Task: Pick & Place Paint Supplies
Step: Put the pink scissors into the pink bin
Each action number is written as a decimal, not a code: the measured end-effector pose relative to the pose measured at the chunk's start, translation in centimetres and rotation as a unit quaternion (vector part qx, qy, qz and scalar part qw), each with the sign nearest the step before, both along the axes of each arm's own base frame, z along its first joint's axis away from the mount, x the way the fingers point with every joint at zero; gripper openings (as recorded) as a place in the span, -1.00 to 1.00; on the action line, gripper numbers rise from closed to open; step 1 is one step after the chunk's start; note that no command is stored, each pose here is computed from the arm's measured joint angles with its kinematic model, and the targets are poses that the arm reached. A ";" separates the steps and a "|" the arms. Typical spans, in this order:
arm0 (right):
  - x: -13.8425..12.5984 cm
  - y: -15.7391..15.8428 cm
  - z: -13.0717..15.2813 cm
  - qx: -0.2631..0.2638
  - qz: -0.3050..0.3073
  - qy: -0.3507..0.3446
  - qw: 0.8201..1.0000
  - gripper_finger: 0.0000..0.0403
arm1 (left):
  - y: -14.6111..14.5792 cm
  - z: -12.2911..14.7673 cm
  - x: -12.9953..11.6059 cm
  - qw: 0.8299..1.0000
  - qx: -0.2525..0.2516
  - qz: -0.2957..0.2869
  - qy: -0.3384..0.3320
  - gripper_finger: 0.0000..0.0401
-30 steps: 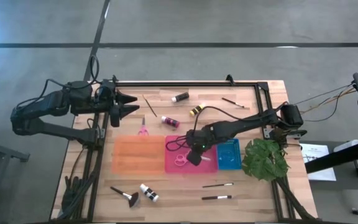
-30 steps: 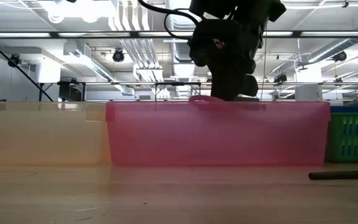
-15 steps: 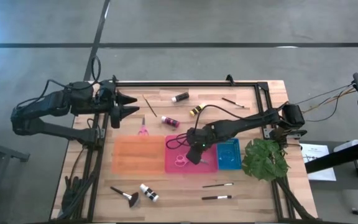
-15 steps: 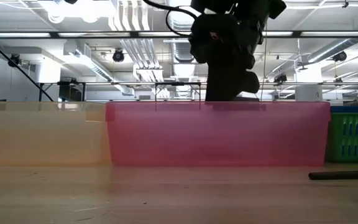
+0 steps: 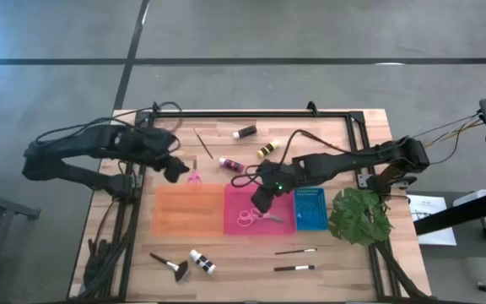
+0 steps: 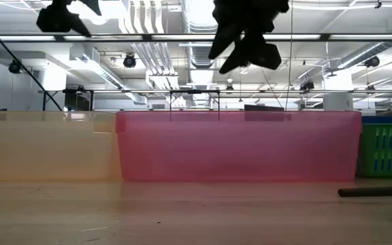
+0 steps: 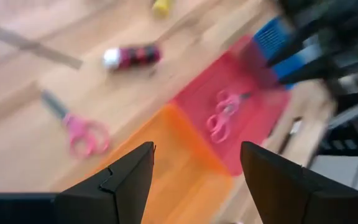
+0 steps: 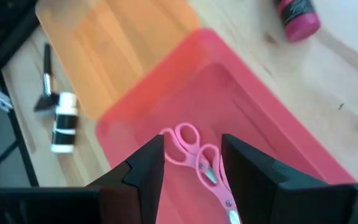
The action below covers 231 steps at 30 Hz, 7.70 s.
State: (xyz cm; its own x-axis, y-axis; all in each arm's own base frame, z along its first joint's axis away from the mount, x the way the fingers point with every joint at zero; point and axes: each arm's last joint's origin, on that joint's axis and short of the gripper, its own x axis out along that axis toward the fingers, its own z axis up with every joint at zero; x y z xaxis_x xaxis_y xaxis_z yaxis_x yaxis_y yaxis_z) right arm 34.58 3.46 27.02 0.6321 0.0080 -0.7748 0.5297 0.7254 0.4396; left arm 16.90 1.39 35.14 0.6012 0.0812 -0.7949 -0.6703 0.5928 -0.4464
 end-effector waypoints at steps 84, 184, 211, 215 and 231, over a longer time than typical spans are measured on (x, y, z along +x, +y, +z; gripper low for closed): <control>-1.2 -0.9 2.6 0.014 -0.055 -0.050 0.997 -0.22 | 8.8 -22.2 7.0 0.924 -0.208 0.106 0.303 -0.42; -1.2 -0.9 2.6 0.003 -0.061 -0.052 0.997 -0.22 | 8.6 -22.3 4.8 0.935 -0.117 0.114 0.314 -0.91; -1.2 -0.9 2.6 0.002 -0.060 -0.053 0.997 -0.22 | 8.8 -19.6 4.6 0.958 -0.082 0.125 0.243 -1.00; -1.2 -0.9 2.6 0.002 -0.059 -0.052 0.997 -0.22 | 8.9 -18.7 4.6 0.966 -0.064 0.123 0.218 -1.00; -3.1 -1.4 5.5 -0.047 -0.088 -0.101 0.990 -0.22 | 8.2 -13.7 7.6 0.992 -0.039 0.075 0.093 -1.00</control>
